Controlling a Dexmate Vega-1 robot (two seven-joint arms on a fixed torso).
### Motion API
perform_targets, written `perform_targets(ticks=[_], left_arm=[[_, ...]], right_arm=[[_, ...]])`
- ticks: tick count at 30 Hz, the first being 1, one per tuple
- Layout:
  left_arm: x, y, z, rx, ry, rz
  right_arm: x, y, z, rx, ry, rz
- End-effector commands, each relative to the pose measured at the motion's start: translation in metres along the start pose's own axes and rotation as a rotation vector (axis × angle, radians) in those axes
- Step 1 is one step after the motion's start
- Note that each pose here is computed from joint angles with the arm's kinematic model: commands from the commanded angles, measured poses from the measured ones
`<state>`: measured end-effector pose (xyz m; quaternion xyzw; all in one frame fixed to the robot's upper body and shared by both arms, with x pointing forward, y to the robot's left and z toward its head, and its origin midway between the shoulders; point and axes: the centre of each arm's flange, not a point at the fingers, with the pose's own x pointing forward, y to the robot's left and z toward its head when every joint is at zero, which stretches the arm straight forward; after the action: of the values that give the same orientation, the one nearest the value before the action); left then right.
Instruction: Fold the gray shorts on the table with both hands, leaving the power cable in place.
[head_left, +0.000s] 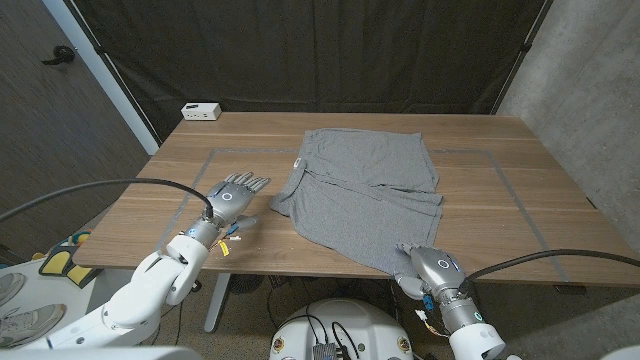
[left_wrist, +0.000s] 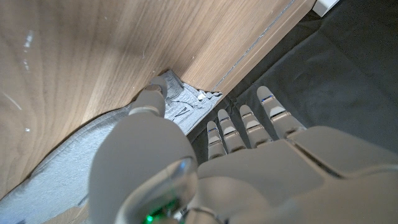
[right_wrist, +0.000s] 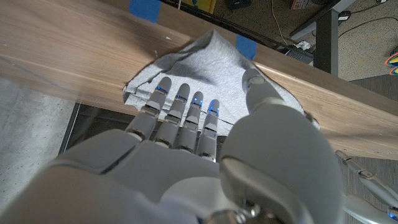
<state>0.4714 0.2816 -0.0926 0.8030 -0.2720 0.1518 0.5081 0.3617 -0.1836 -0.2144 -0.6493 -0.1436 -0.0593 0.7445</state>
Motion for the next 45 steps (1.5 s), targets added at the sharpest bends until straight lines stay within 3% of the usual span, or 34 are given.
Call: perform_targets(ticks=[1,14,20,35,45], left_arm=[[0.014,-0.005,0.005,0.044,-0.004,0.024],[0.021,-0.012,0.008,0.095,-0.001,0.022],[0.027,-0.018,0.009,0.057,-0.007,-0.008],[0.049,-0.032,0.023,-0.021,-0.062,-0.072],[0.064,-0.038,0.034,-0.037,-0.092,-0.070]], right_arm=[[0.000,0.003,0.000,0.002,0.009,0.021],[0.006,0.010,-0.001,-0.047,0.024,0.023],[0.009,0.010,0.000,-0.044,0.013,0.032],[0.013,0.007,-0.001,-0.055,0.018,0.028],[0.018,0.004,-0.002,-0.071,0.008,0.032]])
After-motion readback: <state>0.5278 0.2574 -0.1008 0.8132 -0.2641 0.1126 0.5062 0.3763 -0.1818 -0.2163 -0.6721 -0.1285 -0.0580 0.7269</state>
